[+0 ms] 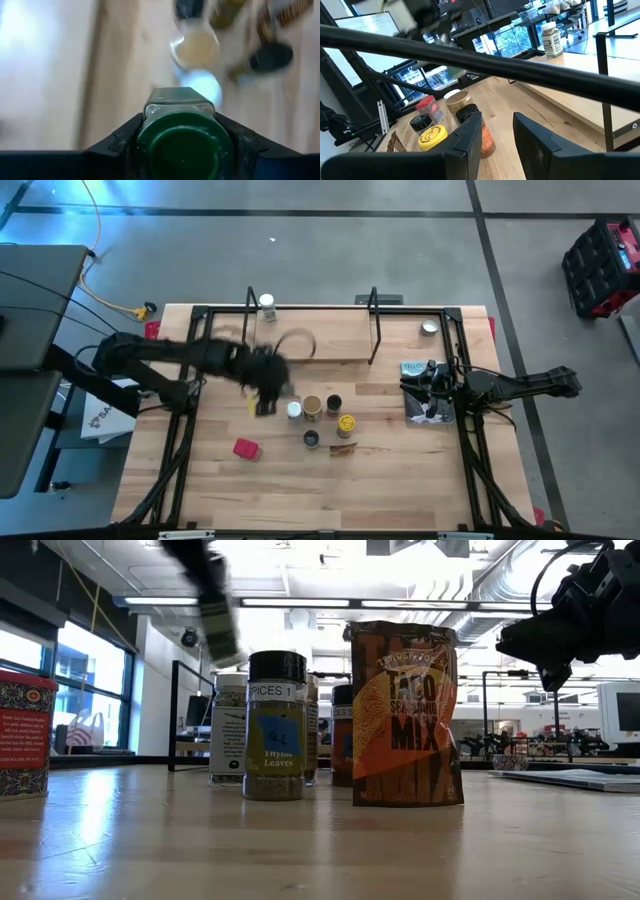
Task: Shelf spices
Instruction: Put the green seasoning bottle on the shelf
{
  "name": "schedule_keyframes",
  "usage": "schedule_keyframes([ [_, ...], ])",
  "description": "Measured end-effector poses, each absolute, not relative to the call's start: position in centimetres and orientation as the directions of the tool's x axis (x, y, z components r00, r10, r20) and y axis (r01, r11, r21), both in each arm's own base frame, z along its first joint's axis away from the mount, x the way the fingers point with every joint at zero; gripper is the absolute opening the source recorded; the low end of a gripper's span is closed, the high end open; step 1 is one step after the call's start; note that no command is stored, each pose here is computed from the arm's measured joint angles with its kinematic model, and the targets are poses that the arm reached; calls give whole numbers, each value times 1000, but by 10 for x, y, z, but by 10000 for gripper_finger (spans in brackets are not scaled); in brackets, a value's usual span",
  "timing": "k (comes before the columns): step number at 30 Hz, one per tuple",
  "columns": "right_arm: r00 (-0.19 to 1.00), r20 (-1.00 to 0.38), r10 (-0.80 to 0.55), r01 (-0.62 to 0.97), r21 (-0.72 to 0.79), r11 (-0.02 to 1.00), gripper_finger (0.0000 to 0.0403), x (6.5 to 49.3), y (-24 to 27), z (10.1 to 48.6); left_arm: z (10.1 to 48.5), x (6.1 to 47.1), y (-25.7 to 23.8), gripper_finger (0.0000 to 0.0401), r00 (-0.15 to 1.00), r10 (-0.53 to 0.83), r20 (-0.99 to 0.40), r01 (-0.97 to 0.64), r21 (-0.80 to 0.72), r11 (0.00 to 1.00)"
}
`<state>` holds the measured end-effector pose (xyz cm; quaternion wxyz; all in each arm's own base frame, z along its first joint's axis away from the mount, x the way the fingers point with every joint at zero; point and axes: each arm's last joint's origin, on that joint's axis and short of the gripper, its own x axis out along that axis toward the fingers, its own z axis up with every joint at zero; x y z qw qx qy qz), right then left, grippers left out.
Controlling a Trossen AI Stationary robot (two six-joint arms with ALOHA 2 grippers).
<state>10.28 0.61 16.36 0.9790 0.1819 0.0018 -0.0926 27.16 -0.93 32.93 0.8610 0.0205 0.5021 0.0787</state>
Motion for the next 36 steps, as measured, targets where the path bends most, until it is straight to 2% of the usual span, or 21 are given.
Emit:
schedule_keyframes([
  [6, 983, -37, -180, 181, 362, 915, 105, 103, 6, 164, 364, 308, 59, 187, 530, 177, -829, -39, 185, 982],
  [12, 983, -37, -180, 181, 362, 914, 105, 103, 6, 164, 370, 334, 132, 187, 449, 222, -865, -22, 238, 971],
  [17, 983, -37, -180, 181, 363, 914, 105, 103, 6, 164, 352, 345, 192, 187, 384, 177, -906, -22, 183, 983],
  [25, 980, -37, -194, 194, 362, 912, 105, 103, 6, 164, 301, 334, 264, 187, 250, 148, -957, -45, 141, 989],
  [36, 976, -35, -215, 213, 363, 907, 105, 103, 5, 164, 270, 313, 312, 193, 261, 71, -963, -40, 63, 997],
])
